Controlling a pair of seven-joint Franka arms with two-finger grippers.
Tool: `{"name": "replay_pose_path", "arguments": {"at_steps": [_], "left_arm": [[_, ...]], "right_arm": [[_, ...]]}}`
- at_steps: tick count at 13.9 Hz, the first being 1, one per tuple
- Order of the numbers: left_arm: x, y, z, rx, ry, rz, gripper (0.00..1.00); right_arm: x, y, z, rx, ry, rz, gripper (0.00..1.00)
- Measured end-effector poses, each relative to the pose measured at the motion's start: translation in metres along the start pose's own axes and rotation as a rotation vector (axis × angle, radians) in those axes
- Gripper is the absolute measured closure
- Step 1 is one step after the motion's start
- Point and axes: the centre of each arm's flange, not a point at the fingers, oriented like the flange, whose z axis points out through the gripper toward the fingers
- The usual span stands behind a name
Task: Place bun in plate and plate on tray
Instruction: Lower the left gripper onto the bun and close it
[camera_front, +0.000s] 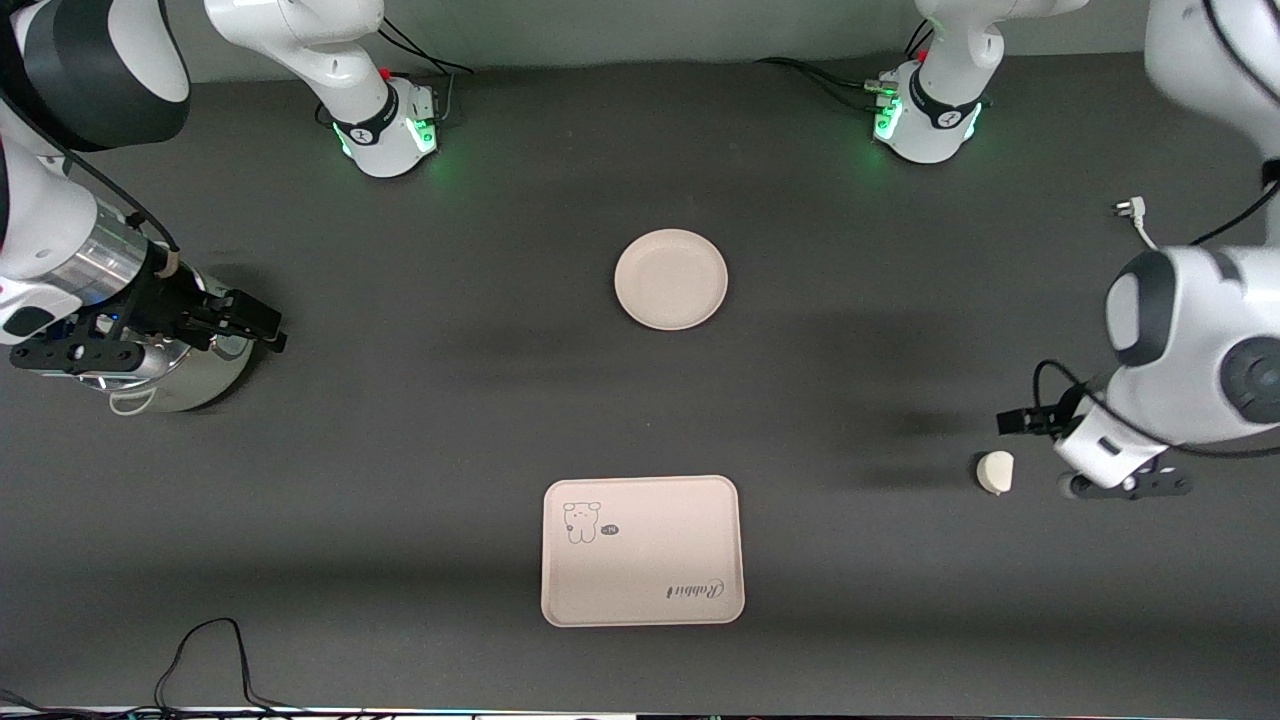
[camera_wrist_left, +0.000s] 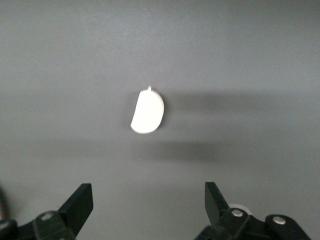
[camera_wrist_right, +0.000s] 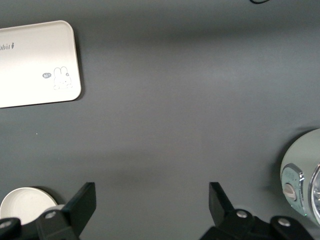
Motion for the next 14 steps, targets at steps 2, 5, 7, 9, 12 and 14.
{"name": "replay_pose_path", "arguments": {"at_steps": [2,5,7,9,12,14], "left_arm": [[0.014,-0.003,0.034,-0.006,0.019,0.01,0.0],[0.029,-0.013,0.074,-0.012,0.068,0.064,0.0],[0.034,-0.025,0.097,-0.017,0.081,0.081,0.0],[0.036,-0.029,0.109,-0.02,0.074,0.086,0.0],[0.036,-0.024,0.114,-0.025,0.067,0.093,0.0],[0.035,-0.02,0.116,-0.029,0.063,0.098,0.0]], "right_arm": [[-0.005,-0.015,0.002,-0.001,-0.013,-0.005,0.0],[-0.01,-0.03,0.007,-0.002,-0.024,-0.024,0.0],[-0.012,-0.039,0.013,-0.003,-0.034,-0.035,0.0],[-0.014,-0.05,0.019,-0.003,-0.044,-0.034,0.0],[-0.014,-0.059,0.025,-0.001,-0.049,-0.043,0.0],[-0.014,-0.059,0.026,-0.001,-0.047,-0.043,0.0]]}}
